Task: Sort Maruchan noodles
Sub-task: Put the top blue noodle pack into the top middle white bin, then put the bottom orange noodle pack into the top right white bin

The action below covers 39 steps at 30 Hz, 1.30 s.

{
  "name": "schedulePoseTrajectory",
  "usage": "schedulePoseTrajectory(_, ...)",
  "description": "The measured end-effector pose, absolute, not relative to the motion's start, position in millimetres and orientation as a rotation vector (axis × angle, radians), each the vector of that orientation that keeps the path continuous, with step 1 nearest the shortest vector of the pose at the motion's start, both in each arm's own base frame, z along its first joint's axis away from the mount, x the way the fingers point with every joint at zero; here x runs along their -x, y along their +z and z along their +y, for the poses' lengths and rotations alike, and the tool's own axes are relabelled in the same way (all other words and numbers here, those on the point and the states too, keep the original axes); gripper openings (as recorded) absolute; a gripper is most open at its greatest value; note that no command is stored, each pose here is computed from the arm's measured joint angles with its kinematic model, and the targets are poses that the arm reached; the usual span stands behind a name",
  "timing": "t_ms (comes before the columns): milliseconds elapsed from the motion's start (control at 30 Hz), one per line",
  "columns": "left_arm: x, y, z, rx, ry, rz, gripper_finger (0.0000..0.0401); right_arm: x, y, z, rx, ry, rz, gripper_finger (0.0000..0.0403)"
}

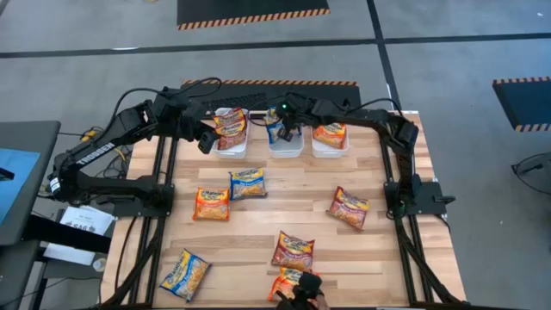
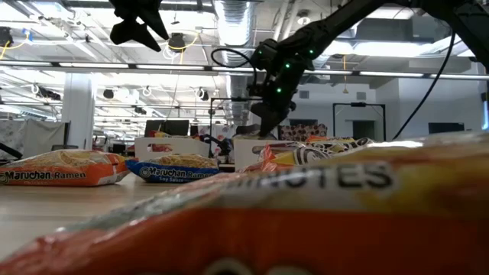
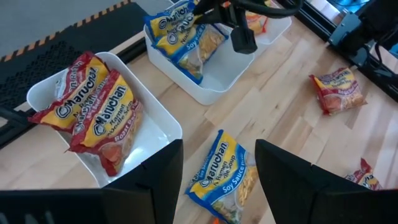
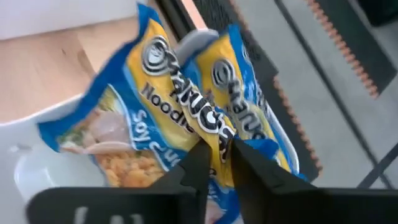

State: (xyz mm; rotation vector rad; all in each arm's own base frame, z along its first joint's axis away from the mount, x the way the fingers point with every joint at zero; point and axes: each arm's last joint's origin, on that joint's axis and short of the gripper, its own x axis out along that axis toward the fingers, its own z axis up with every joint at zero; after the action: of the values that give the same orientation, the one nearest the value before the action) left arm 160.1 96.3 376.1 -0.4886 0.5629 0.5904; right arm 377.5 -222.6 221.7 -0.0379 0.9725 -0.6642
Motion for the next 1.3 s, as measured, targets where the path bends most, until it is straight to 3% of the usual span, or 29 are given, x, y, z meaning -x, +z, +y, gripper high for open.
schedulePoseTrajectory(333,-160.1,376.1,96.3,0.475,0.585,0.567,0.0185,-367.5,225.7,-227.1,-0.037,-0.713,1.002,0.0198)
schedulePoseTrajectory(500,-160.1,376.1,96.3,0.469,0.583,0.569,0.0185,-365.1,246.1,-224.1,-0.045,-0.701,1.057,0.0231)
schedulePoseTrajectory(900,-164.0,373.2,98.5,0.461,0.576,0.589,0.0185,-367.3,304.9,-220.8,-0.126,-0.595,0.996,0.0233)
schedulePoseTrajectory(1300,-161.3,387.3,96.2,0.541,0.467,0.549,0.0185,-331.3,432.9,-198.5,0.05,-0.56,0.836,0.0233)
